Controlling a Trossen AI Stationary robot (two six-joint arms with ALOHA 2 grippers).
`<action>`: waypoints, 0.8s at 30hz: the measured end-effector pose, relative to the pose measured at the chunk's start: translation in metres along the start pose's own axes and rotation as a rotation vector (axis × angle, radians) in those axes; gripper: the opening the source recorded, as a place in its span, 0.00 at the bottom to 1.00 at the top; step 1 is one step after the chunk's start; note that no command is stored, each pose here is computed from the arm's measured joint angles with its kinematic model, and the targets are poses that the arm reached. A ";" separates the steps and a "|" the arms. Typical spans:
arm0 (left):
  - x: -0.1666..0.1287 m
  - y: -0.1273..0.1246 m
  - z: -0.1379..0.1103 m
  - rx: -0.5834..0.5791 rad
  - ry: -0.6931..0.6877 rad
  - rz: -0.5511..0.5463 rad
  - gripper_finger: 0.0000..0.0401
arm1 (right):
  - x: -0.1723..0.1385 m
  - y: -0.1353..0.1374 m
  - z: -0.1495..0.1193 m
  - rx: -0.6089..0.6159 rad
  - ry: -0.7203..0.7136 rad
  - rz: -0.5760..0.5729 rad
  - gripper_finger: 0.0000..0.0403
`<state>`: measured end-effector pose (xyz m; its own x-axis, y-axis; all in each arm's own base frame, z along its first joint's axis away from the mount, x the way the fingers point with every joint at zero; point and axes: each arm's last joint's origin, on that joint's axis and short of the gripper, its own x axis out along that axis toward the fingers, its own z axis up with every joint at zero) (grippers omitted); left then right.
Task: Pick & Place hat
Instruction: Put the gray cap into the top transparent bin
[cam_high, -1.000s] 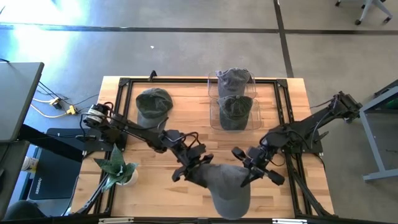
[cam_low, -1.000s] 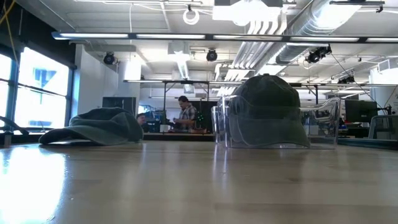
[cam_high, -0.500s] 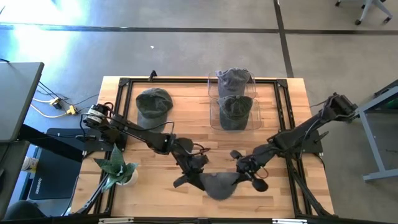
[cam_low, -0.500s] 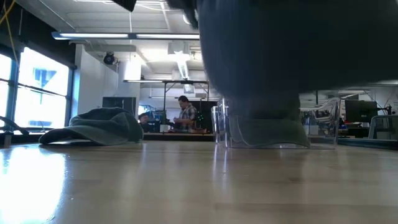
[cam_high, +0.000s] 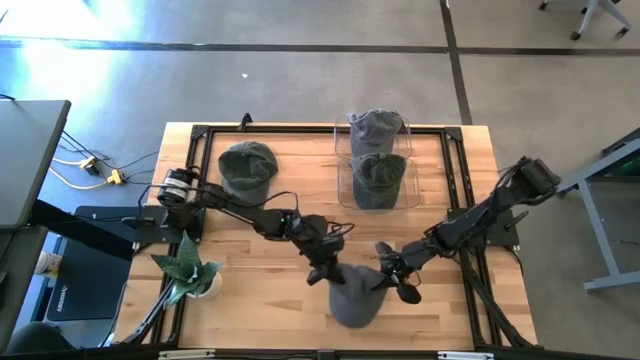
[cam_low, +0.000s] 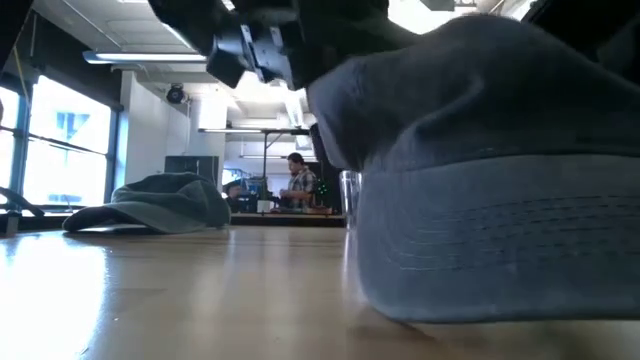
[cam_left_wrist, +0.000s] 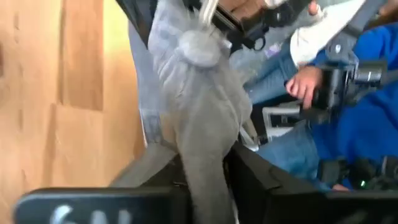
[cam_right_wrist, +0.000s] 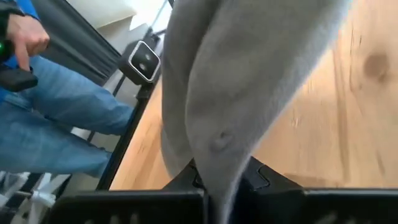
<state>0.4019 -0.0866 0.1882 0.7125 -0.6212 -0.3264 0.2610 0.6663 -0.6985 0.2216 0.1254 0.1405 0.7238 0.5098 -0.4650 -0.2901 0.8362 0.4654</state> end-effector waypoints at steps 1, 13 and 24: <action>-0.001 0.003 0.002 -0.006 -0.008 0.002 0.22 | 0.002 -0.001 -0.001 0.019 0.008 -0.003 0.03; -0.031 0.028 0.025 -0.058 0.003 0.005 0.52 | -0.011 -0.007 -0.012 0.298 0.284 0.031 0.40; -0.014 0.015 0.003 -0.030 0.023 0.186 0.48 | -0.031 -0.013 0.003 0.343 0.106 -0.183 0.62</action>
<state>0.3975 -0.0664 0.1838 0.7314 -0.4982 -0.4657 0.1065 0.7579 -0.6436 0.2047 0.0983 0.1518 0.6703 0.3914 -0.6304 0.0764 0.8086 0.5833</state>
